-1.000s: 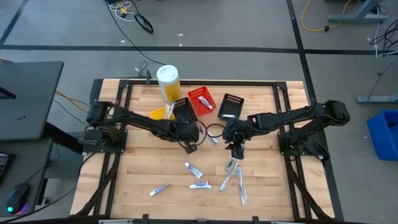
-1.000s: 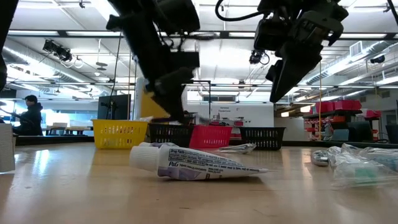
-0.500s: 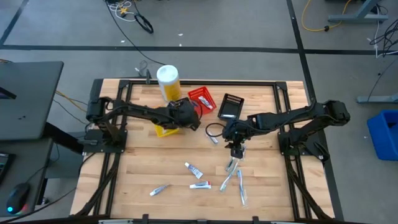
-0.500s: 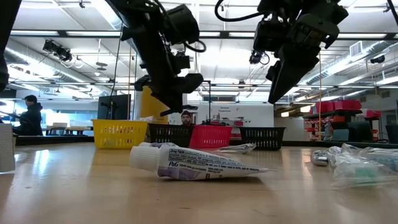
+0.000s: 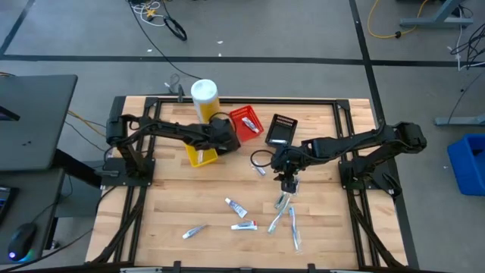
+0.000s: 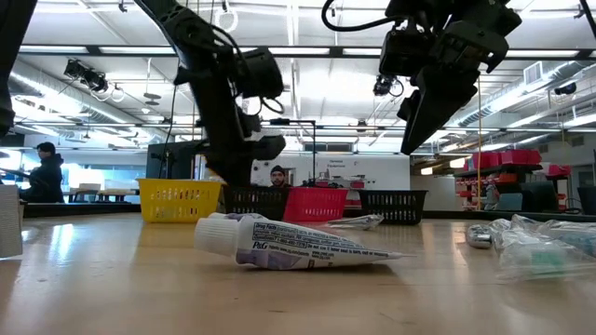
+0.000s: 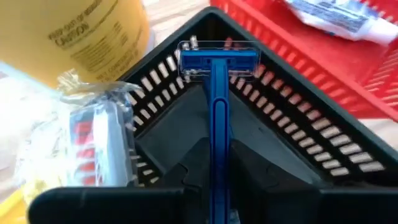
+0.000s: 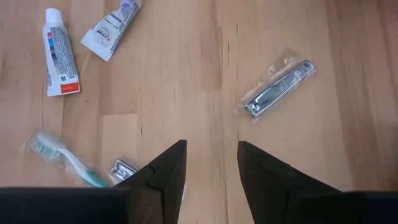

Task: Pick & Place Travel size toiletries
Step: Put the blue razor into the left black bin, then put the white toothpaste into the red bin

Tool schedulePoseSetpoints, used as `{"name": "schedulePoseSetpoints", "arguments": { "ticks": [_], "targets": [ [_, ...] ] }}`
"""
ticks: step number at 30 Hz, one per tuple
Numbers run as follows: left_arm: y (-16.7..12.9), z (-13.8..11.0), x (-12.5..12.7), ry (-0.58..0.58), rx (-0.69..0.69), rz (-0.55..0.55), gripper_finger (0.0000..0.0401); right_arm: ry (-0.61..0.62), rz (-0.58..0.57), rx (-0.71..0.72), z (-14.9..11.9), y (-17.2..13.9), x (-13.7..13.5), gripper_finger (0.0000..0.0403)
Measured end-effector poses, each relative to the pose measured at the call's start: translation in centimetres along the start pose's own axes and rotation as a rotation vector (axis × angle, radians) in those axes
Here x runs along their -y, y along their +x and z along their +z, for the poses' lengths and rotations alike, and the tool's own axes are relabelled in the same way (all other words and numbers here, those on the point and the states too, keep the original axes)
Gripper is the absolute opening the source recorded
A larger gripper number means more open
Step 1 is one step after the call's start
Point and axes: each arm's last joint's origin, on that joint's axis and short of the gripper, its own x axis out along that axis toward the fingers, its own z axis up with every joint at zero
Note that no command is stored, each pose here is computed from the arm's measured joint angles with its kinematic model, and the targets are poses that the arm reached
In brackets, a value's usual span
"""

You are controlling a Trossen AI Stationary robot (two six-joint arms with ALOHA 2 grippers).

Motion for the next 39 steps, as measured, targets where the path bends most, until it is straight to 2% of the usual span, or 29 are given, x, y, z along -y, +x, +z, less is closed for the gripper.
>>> {"name": "schedulePoseSetpoints", "arguments": {
  "ticks": [7, 15, 20, 24, 32, 36, 39],
  "targets": [
    [0.5, -0.2, -0.1, -0.037, -0.033, -0.070, 0.0059, 0.000, 0.000, 0.000, 0.0, 0.0, 0.0, 0.0150],
    [0.8, 0.1, -0.4, -0.018, -0.036, -0.062, 0.0108, 0.000, 0.000, 0.000, 0.0, 0.0, 0.0, 0.0150],
    [0.5, 0.6, 0.0, 0.104, -0.026, -0.084, 0.0129, 0.006, 0.000, 0.000, 0.0, 0.0, 0.0, 0.0151],
    [-0.5, 1.5, 1.3, 0.201, -0.027, -0.170, 0.0132, 0.012, 0.000, -0.010, -0.3, 0.2, 0.1, 0.0150],
    [-4.1, 2.2, 5.2, 0.517, -0.007, -0.450, 0.0120, 0.065, -0.006, -0.052, -2.5, 1.6, 0.5, 0.0151],
    [-6.0, 1.2, 6.9, 0.664, -0.022, -0.612, 0.0119, 0.082, -0.001, -0.046, -3.5, 2.4, 0.7, 0.0150],
    [-7.2, -0.5, 7.8, 0.795, -0.051, -0.724, 0.0122, 0.079, 0.006, -0.017, -3.9, 2.9, 0.8, 0.0151]
  ]
}}
